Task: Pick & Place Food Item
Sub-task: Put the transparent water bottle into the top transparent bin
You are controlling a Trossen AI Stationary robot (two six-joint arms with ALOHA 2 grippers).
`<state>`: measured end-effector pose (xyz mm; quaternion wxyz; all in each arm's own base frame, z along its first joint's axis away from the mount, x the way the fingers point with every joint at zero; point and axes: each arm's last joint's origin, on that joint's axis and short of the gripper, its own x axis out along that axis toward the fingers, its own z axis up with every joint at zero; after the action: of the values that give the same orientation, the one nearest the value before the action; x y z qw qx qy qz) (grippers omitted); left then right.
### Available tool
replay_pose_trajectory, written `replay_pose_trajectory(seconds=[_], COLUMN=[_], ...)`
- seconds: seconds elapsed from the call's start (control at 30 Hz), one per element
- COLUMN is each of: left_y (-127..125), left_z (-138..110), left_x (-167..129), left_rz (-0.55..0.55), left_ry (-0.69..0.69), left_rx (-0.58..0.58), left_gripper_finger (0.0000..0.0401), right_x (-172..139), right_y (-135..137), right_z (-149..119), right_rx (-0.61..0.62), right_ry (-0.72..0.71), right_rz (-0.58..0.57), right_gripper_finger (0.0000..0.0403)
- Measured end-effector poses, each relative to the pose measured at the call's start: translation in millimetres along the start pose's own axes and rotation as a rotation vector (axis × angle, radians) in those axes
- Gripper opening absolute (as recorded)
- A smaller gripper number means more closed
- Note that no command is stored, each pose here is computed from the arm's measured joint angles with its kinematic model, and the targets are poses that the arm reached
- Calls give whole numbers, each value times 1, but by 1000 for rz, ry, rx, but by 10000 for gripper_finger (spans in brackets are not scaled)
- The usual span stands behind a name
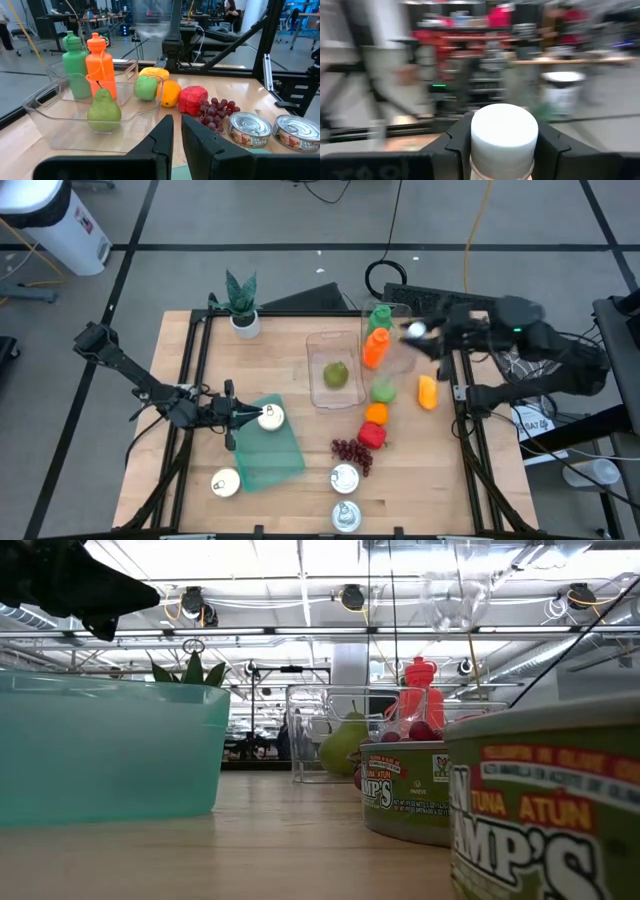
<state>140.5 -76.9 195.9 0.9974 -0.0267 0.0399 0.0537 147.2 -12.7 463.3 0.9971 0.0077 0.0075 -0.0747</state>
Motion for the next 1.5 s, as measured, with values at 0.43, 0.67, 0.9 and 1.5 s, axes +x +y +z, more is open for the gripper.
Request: replay_pose_trajectory(seconds=[0.43, 0.67, 0.9, 1.5], left_y=[0, 0, 0, 0], left_z=[0, 0, 0, 0], left_x=[0, 0, 0, 0], left_rz=[0, 0, -12, -8], left_ry=[-1, 0, 2, 3], left_rx=[0, -12, -14, -2], left_gripper_finger=[49, 49, 49, 49], right_x=[11, 17, 21, 35], right_y=[-17, -33, -48, -71], right_z=[-30, -67, -108, -181], right_rx=[-226, -216, -182, -36], right_ry=[152, 102, -5, 66], right_rz=[-550, -655, -675, -694], right_gripper_finger=[126, 127, 127, 127])
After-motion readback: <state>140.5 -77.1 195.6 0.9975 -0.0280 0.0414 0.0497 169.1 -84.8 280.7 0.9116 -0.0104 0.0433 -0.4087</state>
